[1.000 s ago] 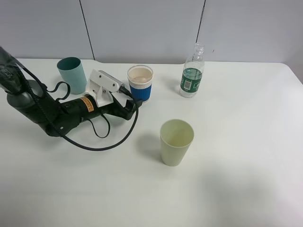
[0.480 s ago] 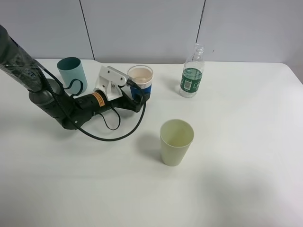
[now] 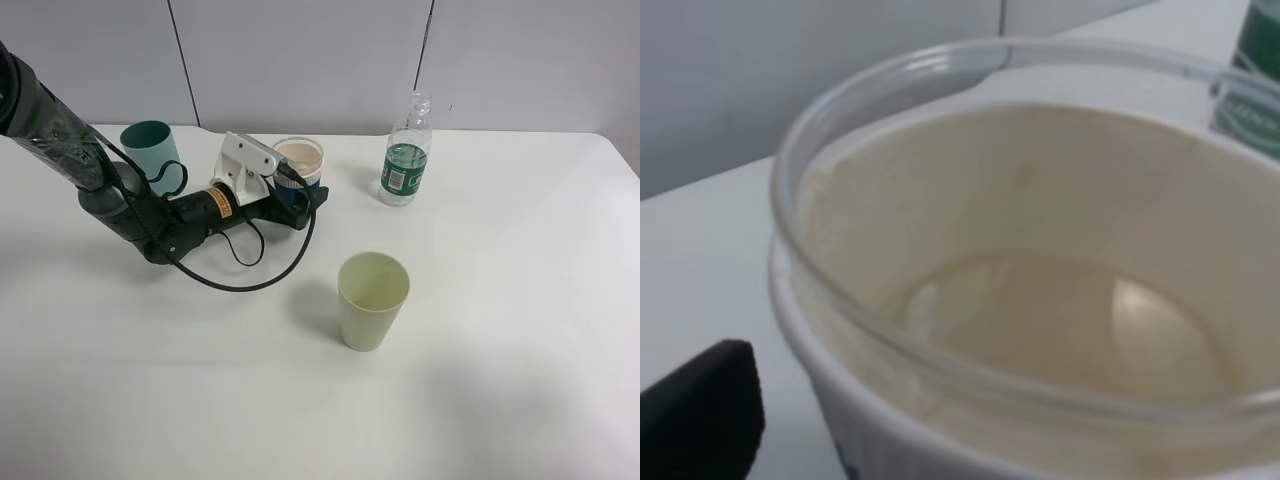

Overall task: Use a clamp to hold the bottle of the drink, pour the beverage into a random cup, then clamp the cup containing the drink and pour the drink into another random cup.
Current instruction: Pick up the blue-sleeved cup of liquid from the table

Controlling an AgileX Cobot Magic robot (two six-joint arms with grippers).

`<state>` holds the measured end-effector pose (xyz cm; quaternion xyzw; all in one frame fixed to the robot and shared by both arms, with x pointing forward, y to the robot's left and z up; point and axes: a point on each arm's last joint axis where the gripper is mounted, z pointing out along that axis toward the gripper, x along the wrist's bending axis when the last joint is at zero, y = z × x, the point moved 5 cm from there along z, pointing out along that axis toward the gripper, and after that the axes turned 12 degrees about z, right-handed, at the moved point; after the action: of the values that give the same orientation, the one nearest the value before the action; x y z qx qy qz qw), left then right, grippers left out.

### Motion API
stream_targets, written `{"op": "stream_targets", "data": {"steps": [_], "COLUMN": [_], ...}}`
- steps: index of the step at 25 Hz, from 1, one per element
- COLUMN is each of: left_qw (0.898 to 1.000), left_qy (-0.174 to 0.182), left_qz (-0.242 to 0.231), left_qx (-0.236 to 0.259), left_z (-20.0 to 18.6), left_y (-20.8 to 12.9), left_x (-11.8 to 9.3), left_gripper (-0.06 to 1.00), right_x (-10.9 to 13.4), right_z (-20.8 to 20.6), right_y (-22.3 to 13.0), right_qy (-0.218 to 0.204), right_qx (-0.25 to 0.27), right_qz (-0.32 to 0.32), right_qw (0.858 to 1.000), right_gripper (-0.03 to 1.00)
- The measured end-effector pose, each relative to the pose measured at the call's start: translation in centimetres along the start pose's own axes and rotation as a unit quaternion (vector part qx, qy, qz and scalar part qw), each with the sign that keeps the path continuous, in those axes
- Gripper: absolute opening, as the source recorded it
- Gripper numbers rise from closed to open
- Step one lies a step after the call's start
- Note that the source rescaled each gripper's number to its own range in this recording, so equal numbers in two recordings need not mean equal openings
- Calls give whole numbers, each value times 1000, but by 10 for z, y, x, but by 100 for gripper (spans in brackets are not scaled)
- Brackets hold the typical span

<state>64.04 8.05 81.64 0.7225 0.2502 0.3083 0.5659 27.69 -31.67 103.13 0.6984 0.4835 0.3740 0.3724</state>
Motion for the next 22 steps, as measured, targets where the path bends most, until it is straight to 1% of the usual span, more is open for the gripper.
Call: {"op": "stream_targets", "data": {"steps": [8, 14, 18, 22], "left_qw": [1000, 1000, 1000, 1000], "left_qy": [-3, -4, -2, -10], "left_qz": [2, 3, 8, 14], "left_qx": [1, 19, 15, 13], "left_z": [0, 1, 7, 10], "left_y": [0, -5, 1, 2], "left_x": [-1, -1, 2, 0], "left_gripper": [100, 100, 100, 100], "right_x": [0, 0, 0, 0], "right_z": [0, 0, 0, 0], "right_y": [0, 0, 0, 0], "right_qy": [0, 0, 0, 0], "right_qx": [0, 0, 0, 0], "right_qz": [0, 0, 0, 0], "right_qw": [1000, 1000, 1000, 1000], "right_gripper": [100, 100, 100, 100]}}
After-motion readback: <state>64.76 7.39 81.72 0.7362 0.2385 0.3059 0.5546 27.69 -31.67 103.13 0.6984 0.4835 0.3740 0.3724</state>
